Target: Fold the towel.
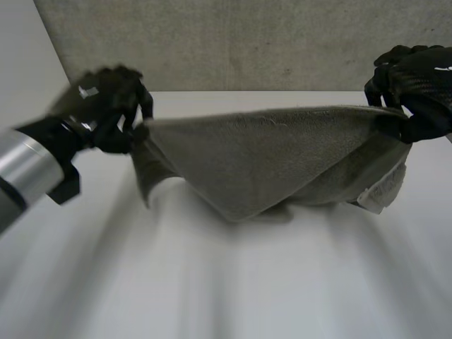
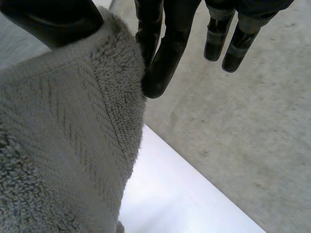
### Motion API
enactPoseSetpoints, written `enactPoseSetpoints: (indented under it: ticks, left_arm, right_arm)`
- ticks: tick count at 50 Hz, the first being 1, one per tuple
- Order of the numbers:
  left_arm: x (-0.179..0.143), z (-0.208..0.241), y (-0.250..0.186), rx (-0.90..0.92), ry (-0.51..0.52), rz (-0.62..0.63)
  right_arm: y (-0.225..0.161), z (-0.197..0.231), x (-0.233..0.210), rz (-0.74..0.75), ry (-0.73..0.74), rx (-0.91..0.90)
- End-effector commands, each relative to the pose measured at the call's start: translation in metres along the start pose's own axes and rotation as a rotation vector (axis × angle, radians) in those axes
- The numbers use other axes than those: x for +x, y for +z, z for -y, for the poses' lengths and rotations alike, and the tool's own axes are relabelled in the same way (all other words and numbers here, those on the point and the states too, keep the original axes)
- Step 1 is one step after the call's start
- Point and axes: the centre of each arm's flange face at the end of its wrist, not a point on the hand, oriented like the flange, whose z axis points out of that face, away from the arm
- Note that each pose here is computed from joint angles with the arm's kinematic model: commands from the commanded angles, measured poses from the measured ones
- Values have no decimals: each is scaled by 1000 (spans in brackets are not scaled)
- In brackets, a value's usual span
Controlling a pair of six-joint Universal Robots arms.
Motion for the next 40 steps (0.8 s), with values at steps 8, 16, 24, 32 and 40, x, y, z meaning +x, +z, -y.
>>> enactPoseSetpoints:
  ticks: [8,16,24,32,40]
  left_arm:
    - [-20,-4,36,-37,65,-45]
    - [-51,-23,137,85,229,66]
    - [-41,110,134,671,363,194]
    - [-27,146,88,783,393,166]
    - [-28,-39,78,181,276,26]
  right_arm:
    - [60,-47,-22,142,-252,-197]
    - [143,-7,-7,-149,-477,21]
    - [122,107,24,-484,-406,527]
    - [90,89,-2,-306,-391,474]
    - [78,-40,-34,-51,-302,76]
